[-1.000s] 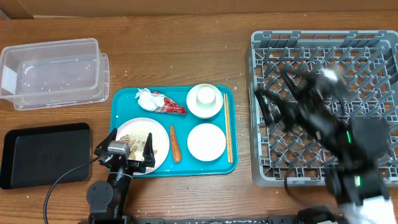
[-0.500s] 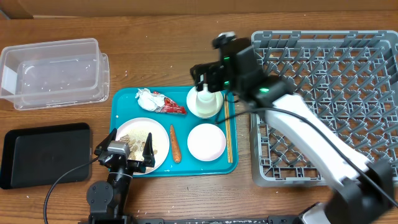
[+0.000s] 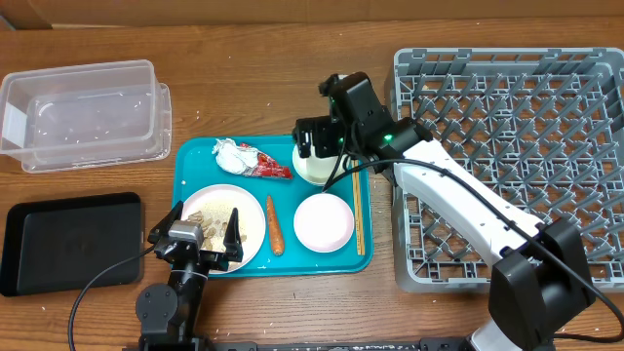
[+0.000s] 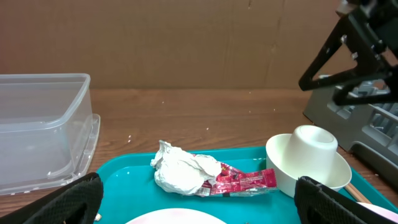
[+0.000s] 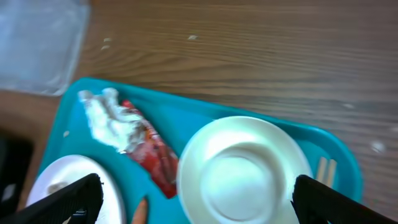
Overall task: Sort waste into correct bins and load items into the dishwasher
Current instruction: 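Move the right gripper over the white cup on the teal tray, then grasp the white cup rim with the right gripper and lift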
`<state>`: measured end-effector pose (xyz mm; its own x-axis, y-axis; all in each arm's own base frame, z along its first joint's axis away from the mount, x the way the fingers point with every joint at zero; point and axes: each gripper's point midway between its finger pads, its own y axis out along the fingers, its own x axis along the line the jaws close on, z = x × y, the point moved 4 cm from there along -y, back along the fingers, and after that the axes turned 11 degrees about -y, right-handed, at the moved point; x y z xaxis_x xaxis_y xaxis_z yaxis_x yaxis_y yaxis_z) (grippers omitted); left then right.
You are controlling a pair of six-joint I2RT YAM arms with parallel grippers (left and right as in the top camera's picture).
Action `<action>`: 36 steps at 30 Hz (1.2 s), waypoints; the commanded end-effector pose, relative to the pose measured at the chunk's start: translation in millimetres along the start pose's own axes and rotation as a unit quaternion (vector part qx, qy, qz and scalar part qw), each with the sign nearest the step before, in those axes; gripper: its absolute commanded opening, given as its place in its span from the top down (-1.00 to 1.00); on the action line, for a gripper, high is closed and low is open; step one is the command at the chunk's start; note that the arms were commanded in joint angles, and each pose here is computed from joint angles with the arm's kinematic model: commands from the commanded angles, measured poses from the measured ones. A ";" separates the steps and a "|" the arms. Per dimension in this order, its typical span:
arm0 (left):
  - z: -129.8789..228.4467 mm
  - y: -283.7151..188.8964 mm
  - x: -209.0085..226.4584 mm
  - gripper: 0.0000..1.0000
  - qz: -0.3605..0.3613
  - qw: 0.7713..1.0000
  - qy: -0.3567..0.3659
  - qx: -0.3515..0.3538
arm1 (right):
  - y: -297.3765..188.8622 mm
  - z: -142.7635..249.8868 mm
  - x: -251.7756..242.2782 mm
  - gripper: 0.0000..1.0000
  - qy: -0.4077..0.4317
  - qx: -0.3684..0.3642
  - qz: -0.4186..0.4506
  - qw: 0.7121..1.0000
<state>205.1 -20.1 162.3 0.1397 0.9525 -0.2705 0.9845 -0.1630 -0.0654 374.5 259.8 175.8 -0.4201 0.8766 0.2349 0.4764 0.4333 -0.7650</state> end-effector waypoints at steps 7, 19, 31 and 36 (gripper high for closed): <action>0.1 -0.3 -0.2 -0.99 -0.001 1.000 0.012 -0.003 | 22.6 -0.1 -12.4 -1.00 0.034 -0.001 0.047 0.998; 0.1 -0.3 -0.1 -0.99 -0.001 1.000 0.012 -0.003 | 41.2 18.4 -7.1 -1.00 0.048 0.025 0.073 0.996; 0.1 -0.3 -0.1 -1.00 -0.001 1.000 0.012 -0.003 | 50.0 31.6 -11.4 -1.00 0.064 0.041 0.107 0.991; 0.1 -0.3 -0.1 -1.00 -0.001 1.000 0.012 -0.003 | 51.8 34.4 -12.1 -1.00 0.064 0.046 0.110 0.991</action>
<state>205.1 -20.1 162.3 0.1397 0.9525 -0.2705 0.9845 -0.1630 -0.0654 372.2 261.7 108.5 -0.2246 0.9659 0.1287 0.4502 0.2200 -0.8654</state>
